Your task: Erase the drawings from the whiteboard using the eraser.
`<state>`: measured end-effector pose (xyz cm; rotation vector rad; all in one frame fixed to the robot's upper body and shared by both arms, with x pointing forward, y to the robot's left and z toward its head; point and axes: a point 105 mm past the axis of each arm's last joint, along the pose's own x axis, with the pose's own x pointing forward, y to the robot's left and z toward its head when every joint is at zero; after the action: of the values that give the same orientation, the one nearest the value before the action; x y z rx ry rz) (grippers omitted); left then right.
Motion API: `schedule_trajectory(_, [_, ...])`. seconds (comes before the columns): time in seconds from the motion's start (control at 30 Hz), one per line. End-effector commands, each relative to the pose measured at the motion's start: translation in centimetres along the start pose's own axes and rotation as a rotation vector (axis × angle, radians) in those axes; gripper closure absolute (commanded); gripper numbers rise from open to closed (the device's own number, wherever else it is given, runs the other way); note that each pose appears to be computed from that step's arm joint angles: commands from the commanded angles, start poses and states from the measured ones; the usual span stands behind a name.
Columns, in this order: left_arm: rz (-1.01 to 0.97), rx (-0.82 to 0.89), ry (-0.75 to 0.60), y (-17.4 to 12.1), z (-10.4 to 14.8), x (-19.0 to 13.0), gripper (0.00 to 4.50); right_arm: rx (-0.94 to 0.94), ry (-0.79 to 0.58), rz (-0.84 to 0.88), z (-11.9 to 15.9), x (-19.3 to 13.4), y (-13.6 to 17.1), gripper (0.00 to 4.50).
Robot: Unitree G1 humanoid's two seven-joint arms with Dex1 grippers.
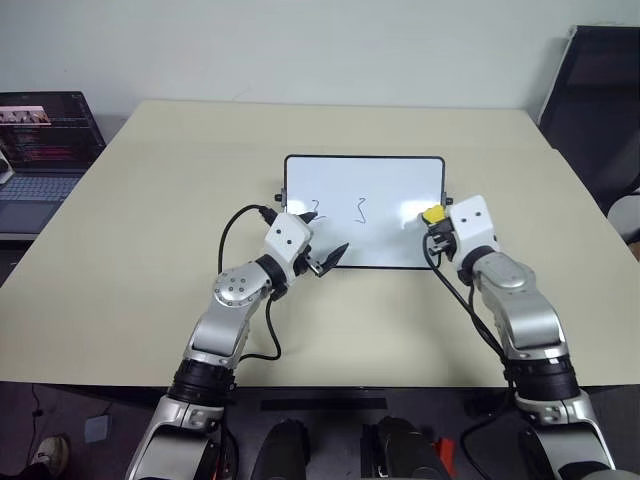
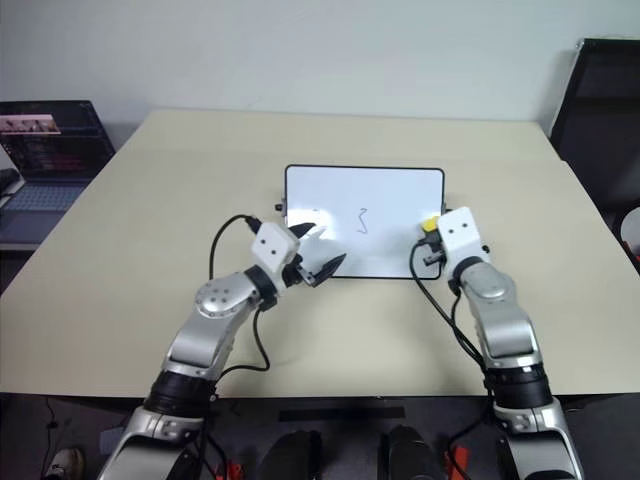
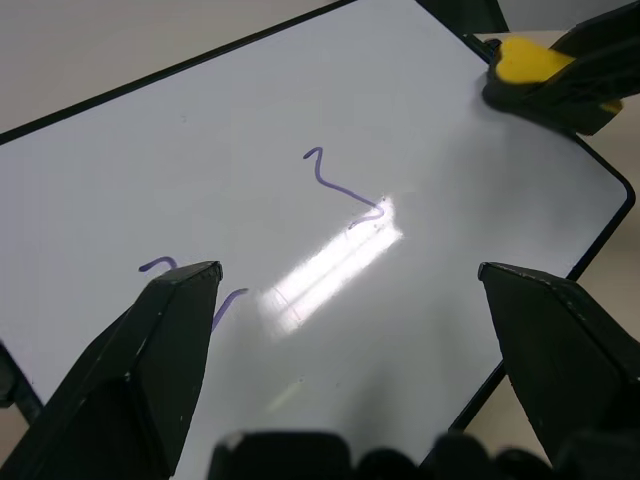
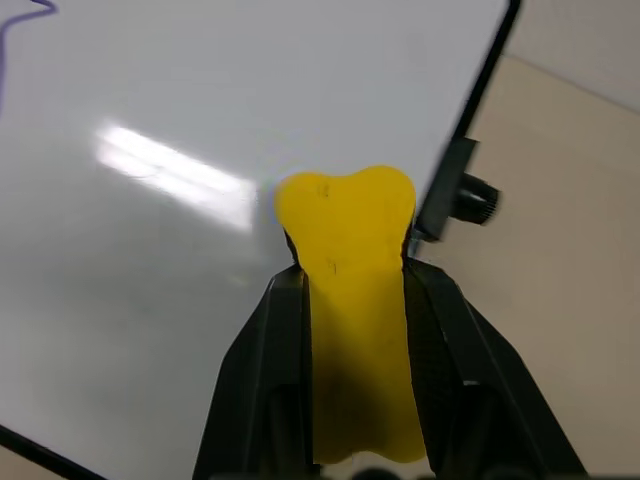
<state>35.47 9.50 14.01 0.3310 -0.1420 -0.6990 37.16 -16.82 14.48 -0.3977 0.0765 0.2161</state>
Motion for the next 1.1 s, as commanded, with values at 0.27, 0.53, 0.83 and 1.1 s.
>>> schedule_trajectory(0.27, [0.090, -0.023, -0.076, -0.1, 1.2, -2.7, 0.00, -0.376, -0.360, 0.029, 2.2, -3.8, 0.8, 3.55])
schedule_trajectory(0.53, [0.101, -0.020, -0.067, -0.1, 0.8, -2.8, 0.00, -0.372, -0.384, 0.077, 1.9, -3.6, 2.3, 3.55])
schedule_trajectory(0.83, [0.107, -0.002, -0.071, 0.6, 0.9, -2.6, 0.00, -0.382, -0.409, 0.099, 2.4, -3.3, 3.1, 3.55])
schedule_trajectory(1.1, [0.117, -0.003, -0.066, 1.1, 0.5, -2.5, 0.00, -0.314, -0.405, 0.147, 4.2, -2.1, 4.0, 3.55])
